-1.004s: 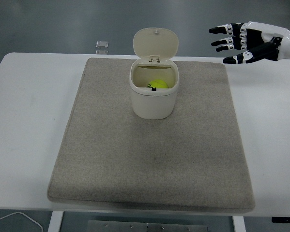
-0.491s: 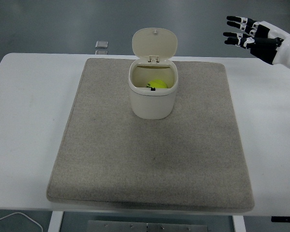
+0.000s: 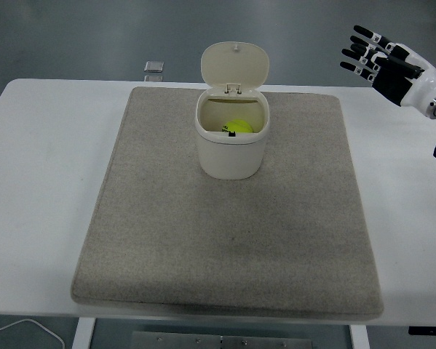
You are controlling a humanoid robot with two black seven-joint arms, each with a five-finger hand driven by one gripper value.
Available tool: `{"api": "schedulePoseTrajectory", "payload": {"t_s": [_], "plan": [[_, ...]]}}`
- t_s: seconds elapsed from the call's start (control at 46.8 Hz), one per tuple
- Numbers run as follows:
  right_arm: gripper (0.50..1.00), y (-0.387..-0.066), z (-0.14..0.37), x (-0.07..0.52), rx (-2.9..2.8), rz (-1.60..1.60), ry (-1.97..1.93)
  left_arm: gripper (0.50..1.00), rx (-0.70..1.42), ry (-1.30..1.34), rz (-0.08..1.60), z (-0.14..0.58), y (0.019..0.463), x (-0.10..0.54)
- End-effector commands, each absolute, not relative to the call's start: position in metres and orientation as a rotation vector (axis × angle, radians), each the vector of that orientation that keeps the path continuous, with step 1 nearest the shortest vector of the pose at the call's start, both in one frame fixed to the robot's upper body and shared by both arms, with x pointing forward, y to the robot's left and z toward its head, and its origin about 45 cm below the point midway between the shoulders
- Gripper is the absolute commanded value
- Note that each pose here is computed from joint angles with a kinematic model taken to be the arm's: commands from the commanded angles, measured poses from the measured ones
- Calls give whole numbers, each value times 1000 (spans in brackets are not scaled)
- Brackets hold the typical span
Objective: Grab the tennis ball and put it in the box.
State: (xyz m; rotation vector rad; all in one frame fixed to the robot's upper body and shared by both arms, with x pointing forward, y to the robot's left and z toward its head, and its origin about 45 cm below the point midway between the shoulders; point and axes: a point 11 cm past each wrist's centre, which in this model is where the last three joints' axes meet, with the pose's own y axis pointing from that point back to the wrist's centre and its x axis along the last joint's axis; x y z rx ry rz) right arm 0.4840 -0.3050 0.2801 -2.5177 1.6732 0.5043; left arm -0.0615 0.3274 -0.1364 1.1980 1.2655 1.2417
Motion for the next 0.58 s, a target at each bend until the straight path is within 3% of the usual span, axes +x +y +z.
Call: {"api": "schedulePoseTrajectory", "payload": {"t_s": [0.0,0.556], "plan": [[911,-305,274,482,-2510,520,1680,996,1198,1265,1242,-136,327,-61],[913,-296,263,479,-2530,545,1655,996,1198,1265,1242,-136,327,-61]]}}
